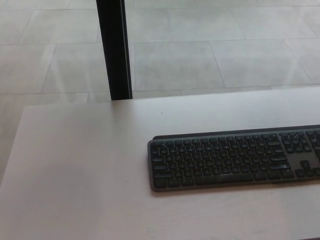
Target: The robot uses its right fingers to click on the space key of the black keyboard placed on the center of the white desk.
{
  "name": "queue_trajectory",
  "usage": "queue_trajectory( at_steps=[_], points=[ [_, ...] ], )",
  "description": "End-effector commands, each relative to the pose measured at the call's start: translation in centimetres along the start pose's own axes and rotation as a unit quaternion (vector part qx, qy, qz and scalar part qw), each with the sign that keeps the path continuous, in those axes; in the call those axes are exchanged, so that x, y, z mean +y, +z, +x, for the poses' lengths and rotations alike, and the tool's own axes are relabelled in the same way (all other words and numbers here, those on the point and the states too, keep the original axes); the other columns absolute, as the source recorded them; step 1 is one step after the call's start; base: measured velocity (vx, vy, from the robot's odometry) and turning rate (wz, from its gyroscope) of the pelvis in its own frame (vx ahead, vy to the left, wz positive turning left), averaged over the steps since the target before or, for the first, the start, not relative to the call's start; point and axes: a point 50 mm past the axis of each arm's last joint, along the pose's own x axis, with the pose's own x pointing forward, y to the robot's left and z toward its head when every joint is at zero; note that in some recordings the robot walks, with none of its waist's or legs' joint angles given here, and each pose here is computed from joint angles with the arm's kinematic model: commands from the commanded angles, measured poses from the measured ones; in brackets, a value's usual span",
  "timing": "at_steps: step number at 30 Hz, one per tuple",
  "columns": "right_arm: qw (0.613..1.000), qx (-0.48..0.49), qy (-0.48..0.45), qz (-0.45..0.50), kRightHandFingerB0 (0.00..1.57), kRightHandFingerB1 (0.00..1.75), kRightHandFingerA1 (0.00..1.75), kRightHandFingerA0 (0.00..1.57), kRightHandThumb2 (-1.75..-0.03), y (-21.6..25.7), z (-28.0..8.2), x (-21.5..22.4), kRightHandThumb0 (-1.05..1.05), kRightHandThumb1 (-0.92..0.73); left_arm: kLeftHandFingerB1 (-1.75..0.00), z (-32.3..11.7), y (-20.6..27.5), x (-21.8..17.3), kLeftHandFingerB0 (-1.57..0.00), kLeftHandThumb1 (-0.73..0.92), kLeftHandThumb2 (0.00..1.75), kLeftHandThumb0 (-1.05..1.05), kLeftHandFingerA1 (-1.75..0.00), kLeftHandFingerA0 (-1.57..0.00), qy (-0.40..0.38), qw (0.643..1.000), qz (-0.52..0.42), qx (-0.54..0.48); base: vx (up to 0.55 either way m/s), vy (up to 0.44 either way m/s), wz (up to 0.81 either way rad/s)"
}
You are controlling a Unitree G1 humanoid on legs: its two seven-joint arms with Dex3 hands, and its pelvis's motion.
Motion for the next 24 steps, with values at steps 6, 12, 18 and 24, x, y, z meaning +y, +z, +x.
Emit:
queue_trajectory(
  at_steps=[6, 12, 18, 24],
  points=[
    [0.856, 0.389, -0.261, 0.219, 0.65, 0.59, 1.46, 1.17, -0.69, -17.3, -13.0, -10.0, -0.49, -0.43, -0.53, 0.0, 0.2, 1.6, -0.54, 0.72, 0.61, -0.57, -0.67, -0.74, 0.017, 1.0, -0.012, -0.007, 0.0, 0.0, 0.0],
    [0.754, 0.455, -0.373, 0.292, 0.55, 0.75, 1.29, 1.08, -0.92, -20.7, -21.3, -7.9, -0.46, -0.36, -0.53, -0.1, 0.1, 1.6, -0.56, 0.72, 0.62, -0.56, -0.65, -0.73, 0.02, 1.0, -0.01, -0.006, 0.0, 0.0, 0.0],
    [0.661, 0.53, -0.418, 0.329, 0.56, 0.8, 1.27, 1.08, -0.94, -21.5, -26.2, -3.6, -0.49, -0.34, -0.51, -0.1, 0.0, 1.8, -0.53, 0.73, 0.62, -0.55, -0.65, -0.74, 0.019, 1.0, -0.01, -0.008, 0.0, 0.0, 0.0],
    [0.576, 0.567, -0.435, 0.397, 0.66, 0.89, 1.49, 1.13, -0.91, -21.2, -27.6, 0.6, -0.44, -0.34, -0.53, -0.1, 0.1, 1.7, -0.58, 0.73, 0.62, -0.55, -0.64, -0.72, 0.019, 1.0, -0.014, -0.007, 0.0, 0.0, 0.0]
  ],
)
